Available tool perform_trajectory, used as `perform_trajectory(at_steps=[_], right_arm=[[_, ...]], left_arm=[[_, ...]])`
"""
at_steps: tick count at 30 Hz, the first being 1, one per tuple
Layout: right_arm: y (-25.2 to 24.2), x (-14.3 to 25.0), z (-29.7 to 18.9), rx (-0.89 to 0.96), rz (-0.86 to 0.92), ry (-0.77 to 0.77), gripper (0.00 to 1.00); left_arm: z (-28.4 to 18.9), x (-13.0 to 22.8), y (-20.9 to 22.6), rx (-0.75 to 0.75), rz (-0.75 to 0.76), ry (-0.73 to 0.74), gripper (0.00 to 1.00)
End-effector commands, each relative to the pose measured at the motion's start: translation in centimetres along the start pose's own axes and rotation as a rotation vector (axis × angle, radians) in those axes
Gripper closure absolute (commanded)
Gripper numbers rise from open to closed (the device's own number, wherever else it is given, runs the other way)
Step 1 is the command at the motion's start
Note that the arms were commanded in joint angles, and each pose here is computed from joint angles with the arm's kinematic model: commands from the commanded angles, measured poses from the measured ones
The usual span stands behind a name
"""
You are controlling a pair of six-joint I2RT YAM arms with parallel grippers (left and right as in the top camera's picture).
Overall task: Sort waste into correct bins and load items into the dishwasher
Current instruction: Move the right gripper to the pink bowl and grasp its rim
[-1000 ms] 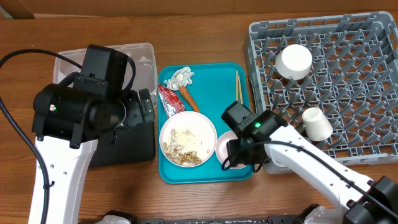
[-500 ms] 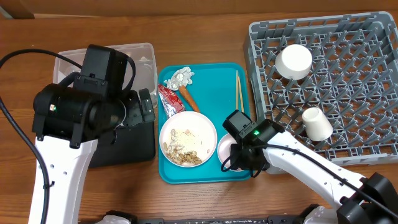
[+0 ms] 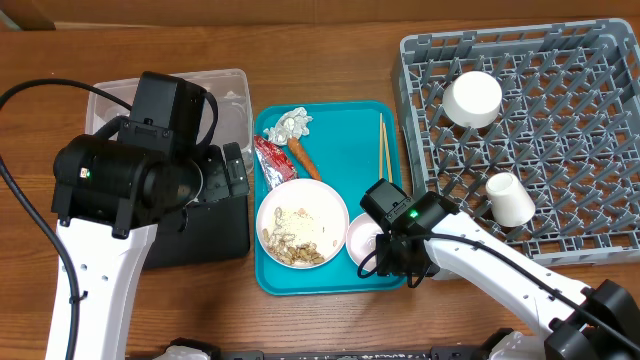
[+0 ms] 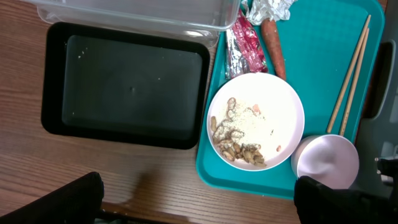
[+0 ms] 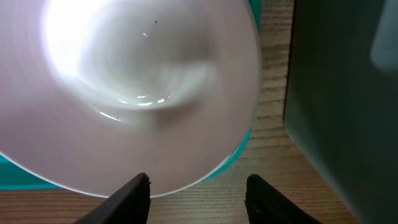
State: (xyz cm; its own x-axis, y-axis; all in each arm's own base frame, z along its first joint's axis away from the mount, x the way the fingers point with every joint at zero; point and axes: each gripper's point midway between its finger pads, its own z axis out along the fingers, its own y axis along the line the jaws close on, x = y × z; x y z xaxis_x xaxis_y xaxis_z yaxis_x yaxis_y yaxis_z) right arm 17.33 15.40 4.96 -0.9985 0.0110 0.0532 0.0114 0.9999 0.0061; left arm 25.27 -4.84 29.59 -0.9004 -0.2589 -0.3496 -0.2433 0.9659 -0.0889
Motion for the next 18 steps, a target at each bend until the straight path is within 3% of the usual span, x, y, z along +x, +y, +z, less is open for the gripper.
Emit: perform_trajectory(at_steps=[1,10,16,18], right_arm=[[0.4,-1.1,-0.7,-0.018,0.029,-0.059,0.48],[-0.6,-1.7,0.7,0.014,0.204,-0.111,0.48],[-0.7,-1.4,0.8,0.018,0.226,-0.099,0.48],[-0.6,-1.7,0.7,0.015,0.225,-0.112,0.59]], left_arm=[[-0.1,-0.4,0.3,-0.013,-0.002,-0.014,0.0],[-0.1,-0.4,0.3,-0.013,-0.002,-0.014,0.0],[-0.1,-0.4,0.3,-0.013,-0.002,-0.014,0.0],[-0.1,-0.4,0.3,-0.013,-0.002,-0.014,0.0]])
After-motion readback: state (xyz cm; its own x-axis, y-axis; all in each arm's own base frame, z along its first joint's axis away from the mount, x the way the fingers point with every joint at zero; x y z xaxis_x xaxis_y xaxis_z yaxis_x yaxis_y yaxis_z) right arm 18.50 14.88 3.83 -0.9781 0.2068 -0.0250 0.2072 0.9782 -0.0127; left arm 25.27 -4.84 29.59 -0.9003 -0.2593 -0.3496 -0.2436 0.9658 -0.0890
